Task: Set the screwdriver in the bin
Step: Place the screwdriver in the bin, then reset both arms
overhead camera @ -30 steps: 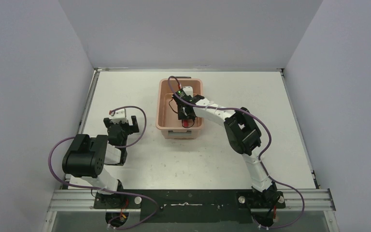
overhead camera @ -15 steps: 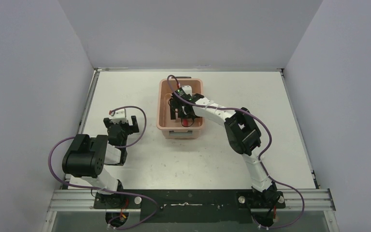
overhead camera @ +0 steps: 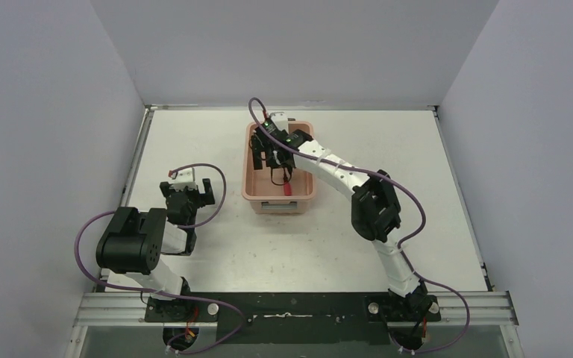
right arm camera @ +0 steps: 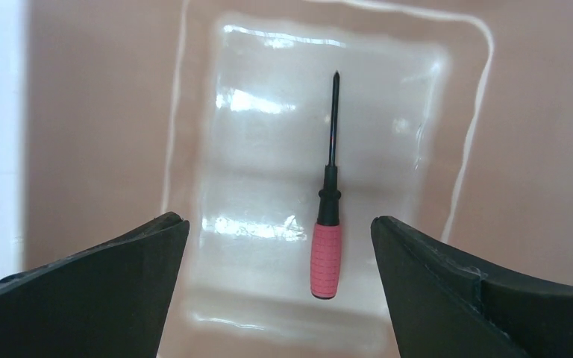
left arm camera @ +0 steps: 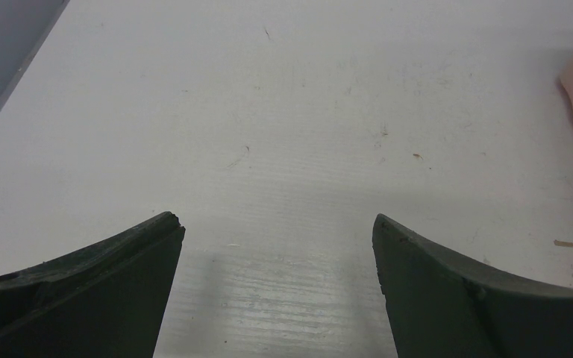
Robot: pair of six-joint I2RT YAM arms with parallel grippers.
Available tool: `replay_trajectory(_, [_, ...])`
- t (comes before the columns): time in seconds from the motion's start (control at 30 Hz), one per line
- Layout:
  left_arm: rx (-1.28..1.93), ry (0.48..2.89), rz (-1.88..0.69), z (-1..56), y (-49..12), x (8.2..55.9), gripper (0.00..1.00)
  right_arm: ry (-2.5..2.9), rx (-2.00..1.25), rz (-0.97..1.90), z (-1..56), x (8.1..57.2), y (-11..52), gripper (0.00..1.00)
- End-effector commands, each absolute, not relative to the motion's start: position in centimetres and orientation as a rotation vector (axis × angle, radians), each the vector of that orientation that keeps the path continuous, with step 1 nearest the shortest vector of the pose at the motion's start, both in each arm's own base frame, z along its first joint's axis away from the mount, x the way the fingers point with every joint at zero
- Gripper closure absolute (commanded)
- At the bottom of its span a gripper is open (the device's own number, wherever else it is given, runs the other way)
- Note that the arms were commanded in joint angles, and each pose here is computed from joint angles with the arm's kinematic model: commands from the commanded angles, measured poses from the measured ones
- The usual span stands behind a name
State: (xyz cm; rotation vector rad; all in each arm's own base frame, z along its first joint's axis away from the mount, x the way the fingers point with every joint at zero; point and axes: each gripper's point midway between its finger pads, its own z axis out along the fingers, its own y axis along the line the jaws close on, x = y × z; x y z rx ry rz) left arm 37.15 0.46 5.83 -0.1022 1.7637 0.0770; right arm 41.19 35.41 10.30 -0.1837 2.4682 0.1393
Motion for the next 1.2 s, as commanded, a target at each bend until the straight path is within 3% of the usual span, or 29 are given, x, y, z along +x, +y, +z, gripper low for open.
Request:
replay_trajectory(0.0, [-0.097,1.714,0.076,7.3,0.4,38.1,0.03,2.338,-0.169,0.138,18.1,42.0,34.9,0.0])
replay_trajectory(0.53, [-0.098,1.713,0.075,7.3,0.4,38.1,0.03,2.031,-0.178,0.289,34.7,41.6,33.6,0.0])
replay_trajectory(0.8, [-0.098,1.713,0.075,7.3,0.4,38.1,0.03,1.977,-0.225,0.212,37.4,41.9,30.2,0.0])
replay_trajectory(1.17, [-0.098,1.713,0.075,7.4,0.4,38.1,0.03,1.979,-0.172,0.026,38.2,44.1,18.0,0.0])
